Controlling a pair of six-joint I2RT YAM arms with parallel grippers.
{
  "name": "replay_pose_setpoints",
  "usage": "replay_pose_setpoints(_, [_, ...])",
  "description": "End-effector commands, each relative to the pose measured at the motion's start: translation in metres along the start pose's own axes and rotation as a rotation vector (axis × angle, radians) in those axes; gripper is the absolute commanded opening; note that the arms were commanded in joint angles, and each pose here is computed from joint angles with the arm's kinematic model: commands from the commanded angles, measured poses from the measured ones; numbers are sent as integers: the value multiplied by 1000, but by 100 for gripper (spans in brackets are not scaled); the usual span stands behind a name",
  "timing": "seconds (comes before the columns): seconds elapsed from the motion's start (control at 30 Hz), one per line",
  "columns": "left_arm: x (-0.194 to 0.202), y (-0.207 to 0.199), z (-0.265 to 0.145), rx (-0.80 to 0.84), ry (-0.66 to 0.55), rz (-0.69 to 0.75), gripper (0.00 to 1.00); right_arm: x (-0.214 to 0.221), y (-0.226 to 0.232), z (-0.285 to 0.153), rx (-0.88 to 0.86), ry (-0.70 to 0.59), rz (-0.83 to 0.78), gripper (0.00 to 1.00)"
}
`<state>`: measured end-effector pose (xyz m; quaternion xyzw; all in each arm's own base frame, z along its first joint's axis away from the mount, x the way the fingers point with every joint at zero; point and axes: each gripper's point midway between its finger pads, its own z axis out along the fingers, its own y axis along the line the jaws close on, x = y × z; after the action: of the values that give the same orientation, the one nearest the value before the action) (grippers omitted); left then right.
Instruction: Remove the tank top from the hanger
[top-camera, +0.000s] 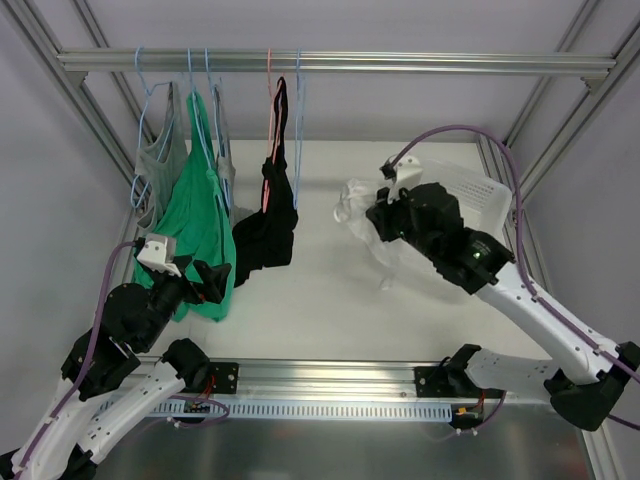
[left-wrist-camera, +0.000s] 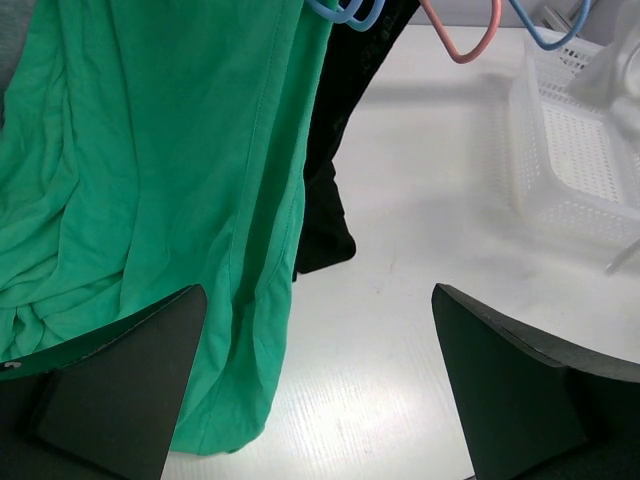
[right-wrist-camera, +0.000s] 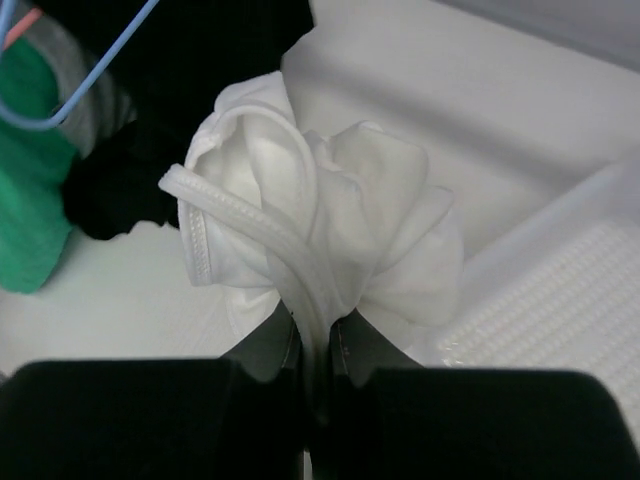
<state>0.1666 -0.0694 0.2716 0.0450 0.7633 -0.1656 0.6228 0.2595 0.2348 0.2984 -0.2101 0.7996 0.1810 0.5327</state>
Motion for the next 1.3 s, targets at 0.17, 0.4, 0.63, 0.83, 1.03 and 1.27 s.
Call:
replay_pose_setpoints(0.17, [-5, 8, 0, -46, -38, -23, 99, -49, -127, -16, 313, -39, 65, 0])
replay_pose_setpoints(0.4, [-8, 21, -3, -108, -64, -34, 99, -16, -206, 34, 431, 43, 144, 0])
replay_pose_setpoints(0.63, [-7, 22, 0, -121, -50, -35, 99, 58, -263, 51, 656, 184, 313, 67])
replay_pose_setpoints(0.83, [-7, 38, 6, -231, -33, -72, 99, 26, -238, 11, 611, 85, 341, 99])
replay_pose_setpoints(1.03, [-8, 64, 7, -389, -26, -160, 99, 14, -187, -61, 501, 65, 282, 99])
replay_pose_setpoints(1.27, [-4, 83, 11, -478, 27, -173, 99, 48, -172, -150, 602, 114, 196, 100])
